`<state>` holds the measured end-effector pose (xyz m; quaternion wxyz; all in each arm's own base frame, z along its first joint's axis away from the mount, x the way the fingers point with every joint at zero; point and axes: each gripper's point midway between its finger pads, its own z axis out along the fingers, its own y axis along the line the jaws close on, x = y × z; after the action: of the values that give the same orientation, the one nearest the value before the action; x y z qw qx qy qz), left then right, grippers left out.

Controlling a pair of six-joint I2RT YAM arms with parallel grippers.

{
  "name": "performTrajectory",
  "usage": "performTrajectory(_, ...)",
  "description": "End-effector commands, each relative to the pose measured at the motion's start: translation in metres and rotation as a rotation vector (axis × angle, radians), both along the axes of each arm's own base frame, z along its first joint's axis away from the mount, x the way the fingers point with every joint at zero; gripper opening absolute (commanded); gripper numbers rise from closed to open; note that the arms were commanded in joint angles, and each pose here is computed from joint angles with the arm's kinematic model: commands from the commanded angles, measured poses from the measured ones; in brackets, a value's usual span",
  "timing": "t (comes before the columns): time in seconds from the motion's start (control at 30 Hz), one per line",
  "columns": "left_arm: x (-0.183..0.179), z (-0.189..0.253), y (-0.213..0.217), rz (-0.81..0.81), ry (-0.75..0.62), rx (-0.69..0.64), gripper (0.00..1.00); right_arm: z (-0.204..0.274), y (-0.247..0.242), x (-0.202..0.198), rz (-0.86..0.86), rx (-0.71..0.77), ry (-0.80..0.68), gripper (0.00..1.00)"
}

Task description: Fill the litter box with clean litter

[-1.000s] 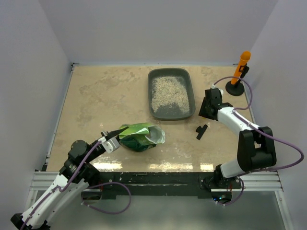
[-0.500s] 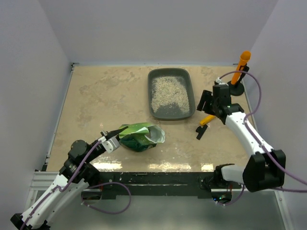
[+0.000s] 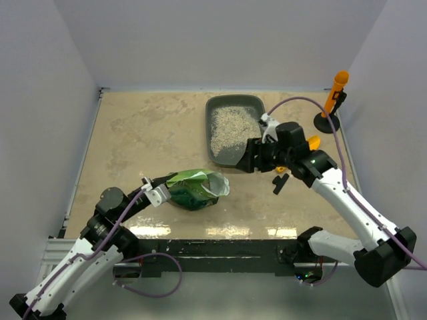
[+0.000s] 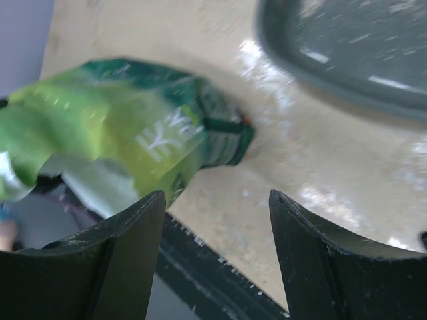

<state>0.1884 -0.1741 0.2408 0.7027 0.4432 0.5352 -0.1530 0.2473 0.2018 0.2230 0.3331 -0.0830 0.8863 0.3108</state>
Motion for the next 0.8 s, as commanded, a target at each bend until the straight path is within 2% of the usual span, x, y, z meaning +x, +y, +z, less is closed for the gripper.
performTrajectory(0.0, -0.003, 0.068, 0.010, 0.035, -0.175, -0.084, 0.00, 0.026, 0.036, -0.025, 0.077, 0.088, 0.009, 0.67)
performTrajectory(0.4, -0.005, 0.081, 0.019, 0.067, -0.199, -0.098, 0.00, 0.043, 0.059, -0.049, 0.110, 0.125, 0.007, 0.66)
performTrajectory(0.6, -0.007, 0.085, 0.023, 0.077, -0.216, -0.107, 0.00, 0.033, 0.078, -0.053, 0.118, 0.067, 0.016, 0.64)
performTrajectory(0.77, -0.009, 0.079, 0.025, 0.082, -0.203, -0.088, 0.00, 0.017, 0.081, -0.049, 0.096, 0.004, 0.021, 0.57)
